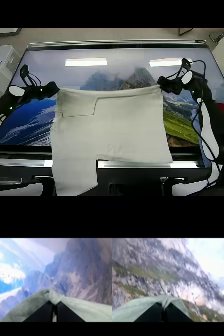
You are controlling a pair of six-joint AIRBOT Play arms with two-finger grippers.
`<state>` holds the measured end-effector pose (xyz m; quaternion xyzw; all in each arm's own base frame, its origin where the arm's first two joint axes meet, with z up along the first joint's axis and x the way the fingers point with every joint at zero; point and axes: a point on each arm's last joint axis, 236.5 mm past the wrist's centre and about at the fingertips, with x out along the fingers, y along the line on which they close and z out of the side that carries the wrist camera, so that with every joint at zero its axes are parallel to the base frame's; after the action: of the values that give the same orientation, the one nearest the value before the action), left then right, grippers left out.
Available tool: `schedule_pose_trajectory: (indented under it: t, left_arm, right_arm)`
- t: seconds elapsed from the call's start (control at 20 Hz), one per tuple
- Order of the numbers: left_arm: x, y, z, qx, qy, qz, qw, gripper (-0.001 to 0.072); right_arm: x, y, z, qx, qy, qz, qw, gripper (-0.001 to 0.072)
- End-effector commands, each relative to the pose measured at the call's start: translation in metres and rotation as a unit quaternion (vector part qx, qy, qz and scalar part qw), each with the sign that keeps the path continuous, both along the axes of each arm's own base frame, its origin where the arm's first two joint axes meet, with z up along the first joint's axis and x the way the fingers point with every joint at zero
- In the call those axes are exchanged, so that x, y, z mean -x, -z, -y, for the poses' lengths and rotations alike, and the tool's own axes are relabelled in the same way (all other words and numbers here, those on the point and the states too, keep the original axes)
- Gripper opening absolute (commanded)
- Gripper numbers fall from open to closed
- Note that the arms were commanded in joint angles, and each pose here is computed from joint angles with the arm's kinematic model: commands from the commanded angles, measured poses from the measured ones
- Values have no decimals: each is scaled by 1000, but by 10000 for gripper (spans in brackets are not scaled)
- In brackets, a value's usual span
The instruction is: Fold the clothes and pants, and hang the long-sleeved shirts on hangers.
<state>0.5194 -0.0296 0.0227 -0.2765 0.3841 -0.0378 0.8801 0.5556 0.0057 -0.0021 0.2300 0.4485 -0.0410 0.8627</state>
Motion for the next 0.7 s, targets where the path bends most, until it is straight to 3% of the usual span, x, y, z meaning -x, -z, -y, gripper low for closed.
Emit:
schedule_pose_trajectory:
  t: [0.0, 0.25, 0.45, 0.55, 0.65]
  left_arm:
    - [-38, 0, -14, -16, -42, 50, 998, 29]
    - [-29, 63, 32, 1, -4, -20, 1000, 29]
    - [-28, 17, 29, 18, 9, -8, 1000, 29]
    - [-7, 0, 31, 32, 38, -34, 998, 29]
    - [45, 18, 48, 52, 108, -137, 983, 29]
  right_arm:
    - [-36, -12, 20, 25, 40, 82, 996, 41]
    - [-15, 45, 16, -4, 64, -13, 998, 41]
    - [-6, 16, 56, -25, 99, -29, 994, 41]
    - [27, 14, 69, -12, 70, -93, 993, 41]
    - [82, 27, 63, 10, -9, -199, 980, 41]
